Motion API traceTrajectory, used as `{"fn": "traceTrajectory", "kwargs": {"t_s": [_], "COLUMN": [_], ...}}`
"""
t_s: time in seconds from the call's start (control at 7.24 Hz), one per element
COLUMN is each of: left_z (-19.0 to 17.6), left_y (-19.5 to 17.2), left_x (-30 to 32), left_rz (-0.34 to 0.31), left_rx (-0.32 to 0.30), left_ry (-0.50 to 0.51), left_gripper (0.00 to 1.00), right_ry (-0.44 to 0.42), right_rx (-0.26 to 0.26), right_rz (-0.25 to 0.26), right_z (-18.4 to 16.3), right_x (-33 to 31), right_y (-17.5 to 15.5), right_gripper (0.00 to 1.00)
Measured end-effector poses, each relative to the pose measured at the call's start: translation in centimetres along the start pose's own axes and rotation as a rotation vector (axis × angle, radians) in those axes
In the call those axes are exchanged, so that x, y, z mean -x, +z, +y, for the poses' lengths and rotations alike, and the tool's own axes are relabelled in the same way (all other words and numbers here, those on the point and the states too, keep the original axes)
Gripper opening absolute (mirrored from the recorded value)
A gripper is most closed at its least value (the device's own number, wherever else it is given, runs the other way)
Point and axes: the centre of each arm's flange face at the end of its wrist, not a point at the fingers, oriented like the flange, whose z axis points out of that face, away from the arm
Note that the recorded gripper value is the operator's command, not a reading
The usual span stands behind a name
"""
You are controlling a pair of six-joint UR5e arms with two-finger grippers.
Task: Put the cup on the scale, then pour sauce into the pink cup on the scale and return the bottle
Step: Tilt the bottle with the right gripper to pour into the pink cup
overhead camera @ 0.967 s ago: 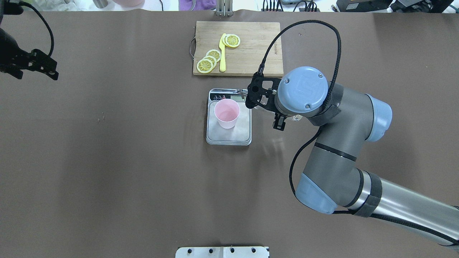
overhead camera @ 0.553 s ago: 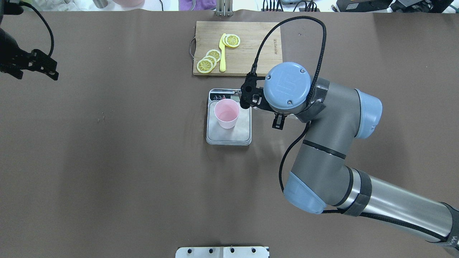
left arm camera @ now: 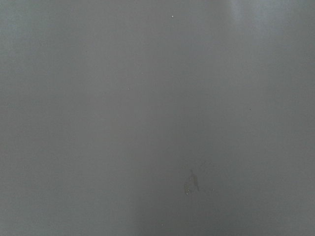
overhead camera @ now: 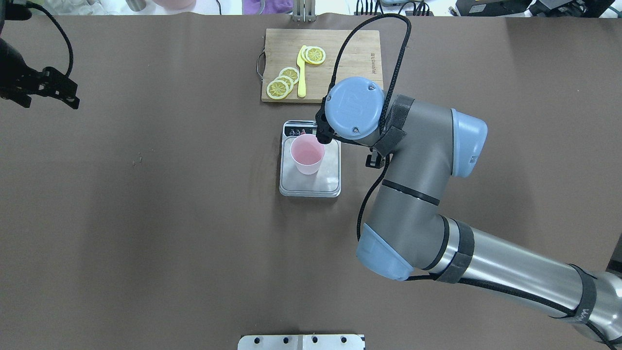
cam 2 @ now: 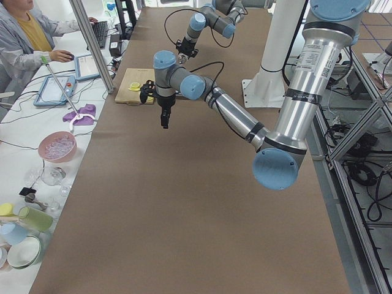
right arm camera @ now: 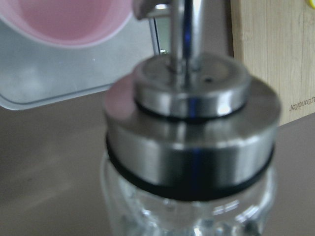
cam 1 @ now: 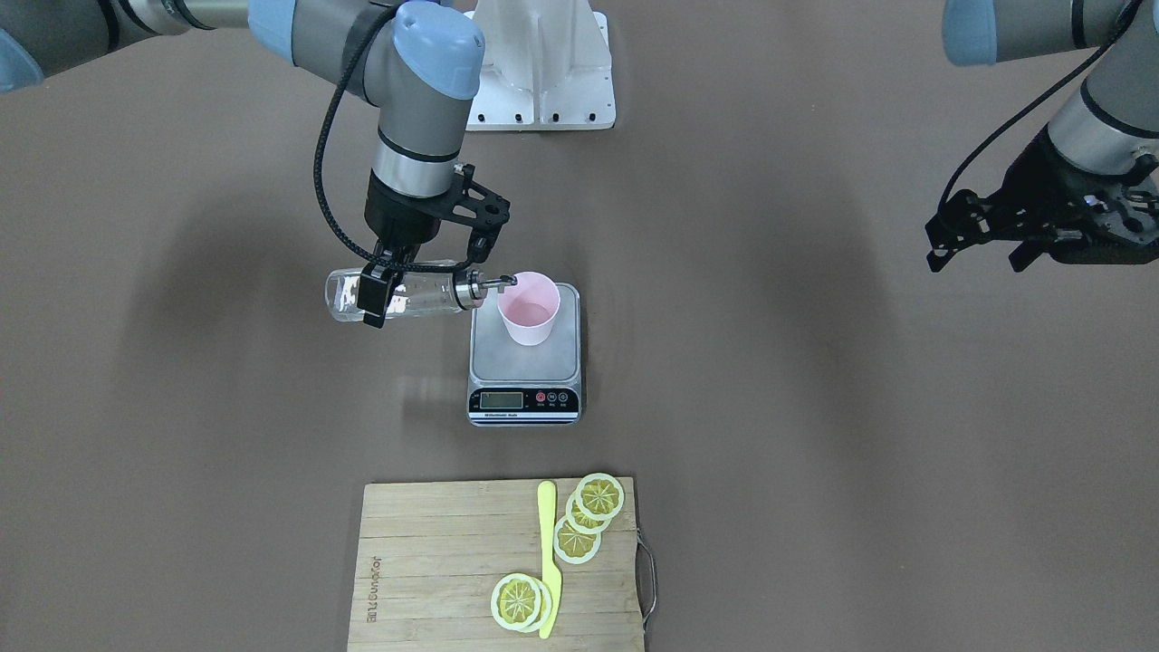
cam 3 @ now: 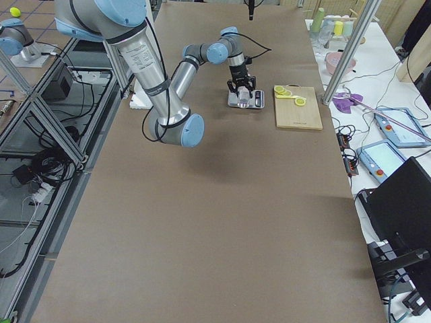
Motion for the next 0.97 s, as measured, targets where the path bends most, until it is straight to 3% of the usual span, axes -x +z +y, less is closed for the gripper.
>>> {"fn": "traceTrajectory", "kwargs": {"t_s": [0.55, 0.97], "left_z": [0.0, 0.0], "left_y": [0.1, 0.1], "left_x": [0.0, 0.0], "left_rz": [0.0, -0.001], "left_rx": [0.002, 0.002], "left_ry": [-0.002, -0.004], "left_gripper": [0.97, 0.97], "right_ry": [-0.073, -0.101], "right_rx": [0.112, 0.174], "right_rz": [0.036, 0.03], "right_z": [0.0, -1.4], "right_x": [-0.6, -1.0], "right_y": [0.1, -0.4], "right_gripper": [0.0, 0.0]}}
